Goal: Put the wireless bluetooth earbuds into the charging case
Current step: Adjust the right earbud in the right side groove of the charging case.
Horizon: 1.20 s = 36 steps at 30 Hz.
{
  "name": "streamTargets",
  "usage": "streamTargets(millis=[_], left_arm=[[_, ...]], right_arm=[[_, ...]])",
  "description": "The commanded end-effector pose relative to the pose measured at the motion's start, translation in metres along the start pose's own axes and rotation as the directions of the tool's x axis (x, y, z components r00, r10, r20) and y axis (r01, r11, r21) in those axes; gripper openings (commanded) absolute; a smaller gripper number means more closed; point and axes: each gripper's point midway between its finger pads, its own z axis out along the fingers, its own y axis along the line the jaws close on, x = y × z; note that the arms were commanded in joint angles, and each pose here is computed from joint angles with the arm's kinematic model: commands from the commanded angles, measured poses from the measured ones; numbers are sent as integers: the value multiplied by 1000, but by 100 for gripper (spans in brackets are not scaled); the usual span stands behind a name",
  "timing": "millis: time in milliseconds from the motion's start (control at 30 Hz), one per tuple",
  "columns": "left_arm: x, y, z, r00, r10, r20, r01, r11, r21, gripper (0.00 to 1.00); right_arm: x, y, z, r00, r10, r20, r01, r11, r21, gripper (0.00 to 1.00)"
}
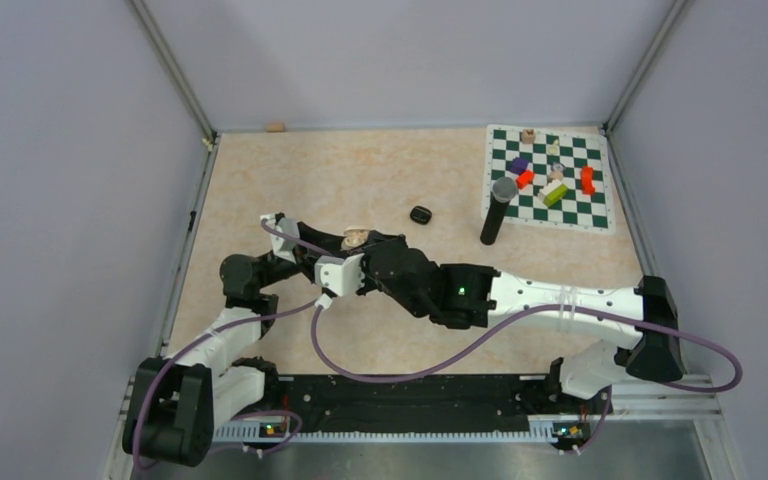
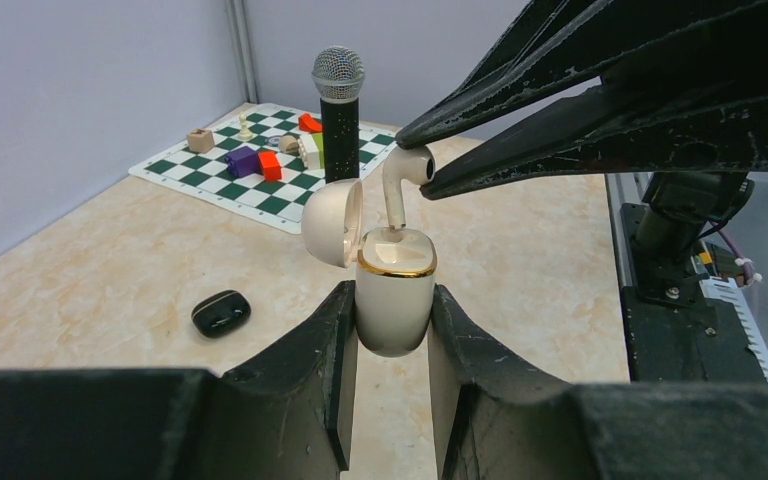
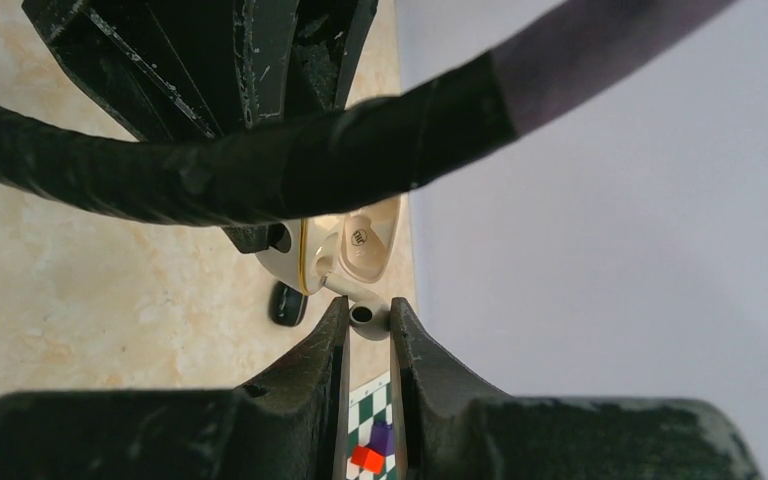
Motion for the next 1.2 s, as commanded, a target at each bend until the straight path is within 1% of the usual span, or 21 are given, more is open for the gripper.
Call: streamTargets(millis=[0, 933, 1167], left_arm=[[-13, -3, 1, 998, 53, 28, -54, 998, 18, 0], [-14, -4, 1, 999, 44, 31, -44, 999, 16, 0], [-15, -4, 1, 999, 40, 31, -41, 999, 15, 0]], right_arm=[[-11, -4, 0, 1000, 17, 25, -17, 999, 32, 11], [-13, 12, 7, 1000, -15, 21, 15, 1000, 6, 12], [-10, 8, 10, 999, -52, -4, 52, 995, 81, 12]])
